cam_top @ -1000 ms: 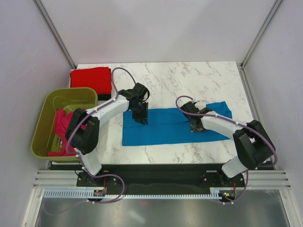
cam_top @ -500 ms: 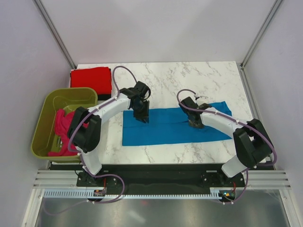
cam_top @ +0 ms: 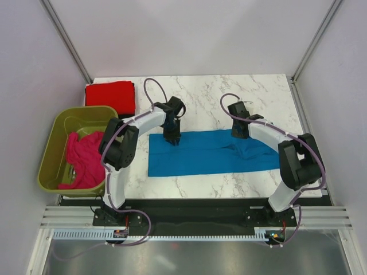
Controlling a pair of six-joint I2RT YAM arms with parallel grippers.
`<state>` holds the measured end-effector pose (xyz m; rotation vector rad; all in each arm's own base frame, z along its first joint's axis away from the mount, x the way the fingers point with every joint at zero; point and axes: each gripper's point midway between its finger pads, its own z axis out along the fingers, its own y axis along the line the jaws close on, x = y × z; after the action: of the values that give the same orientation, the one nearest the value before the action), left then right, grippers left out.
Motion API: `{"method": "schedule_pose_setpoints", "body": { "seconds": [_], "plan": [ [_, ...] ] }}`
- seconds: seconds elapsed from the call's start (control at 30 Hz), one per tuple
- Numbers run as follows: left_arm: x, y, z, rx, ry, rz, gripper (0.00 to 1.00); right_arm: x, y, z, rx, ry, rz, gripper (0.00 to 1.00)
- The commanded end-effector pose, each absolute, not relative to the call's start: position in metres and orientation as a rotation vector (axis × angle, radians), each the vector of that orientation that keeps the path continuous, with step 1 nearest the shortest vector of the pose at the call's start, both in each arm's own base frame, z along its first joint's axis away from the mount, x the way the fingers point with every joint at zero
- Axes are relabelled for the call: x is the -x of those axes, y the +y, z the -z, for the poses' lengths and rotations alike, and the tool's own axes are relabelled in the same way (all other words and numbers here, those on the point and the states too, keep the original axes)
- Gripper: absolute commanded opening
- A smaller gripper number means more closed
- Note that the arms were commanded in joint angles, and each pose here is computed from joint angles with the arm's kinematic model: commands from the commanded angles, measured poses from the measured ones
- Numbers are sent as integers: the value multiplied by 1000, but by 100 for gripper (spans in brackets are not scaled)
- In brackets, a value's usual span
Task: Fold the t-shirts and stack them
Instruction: Fold the tshirt
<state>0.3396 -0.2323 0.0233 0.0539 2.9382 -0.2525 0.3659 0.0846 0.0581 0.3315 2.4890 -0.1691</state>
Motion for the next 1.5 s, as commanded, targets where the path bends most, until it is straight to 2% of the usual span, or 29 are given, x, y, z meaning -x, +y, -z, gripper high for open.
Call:
{"method": "schedule_pose_setpoints", "body": {
  "seconds": [0.0, 0.37, 0.47, 0.63, 0.73, 0.87, 1.0, 1.07, 1.3, 1.47],
  "plan": [
    [-361, -214, -22, 76, 2910, 143, 28, -398, 95, -54, -283, 2426, 98, 29],
    [-411, -195, -17, 192, 2882, 116, 28, -455, 106, -33, -305, 2373, -47, 29],
    [-424, -204, -33, 152, 2855, 162, 28, -465, 112, -46, -279, 2374, -80, 30],
    [-435, -223, -96, 93, 2720, 278, 30, -464, 103, -88, -309, 2370, -95, 36],
    [-425, -261, -135, -11, 2648, 463, 32, -445, 76, -99, -436, 2406, -99, 38],
    [-387, -331, -160, -170, 2587, 711, 33, -402, 21, -92, -609, 2443, -53, 40],
    [-359, -384, -165, -259, 2528, 886, 35, -375, -28, -86, -781, 2437, -30, 41],
    [-350, -409, -165, -272, 2499, 957, 36, -365, -48, -88, -876, 2412, -44, 45],
    [-335, -465, -145, -259, 2459, 1169, 41, -357, -61, -84, -982, 2358, -125, 45],
    [-332, -484, -114, -256, 2507, 1207, 46, -364, -51, -76, -983, 2340, -227, 45]
  ]
}}
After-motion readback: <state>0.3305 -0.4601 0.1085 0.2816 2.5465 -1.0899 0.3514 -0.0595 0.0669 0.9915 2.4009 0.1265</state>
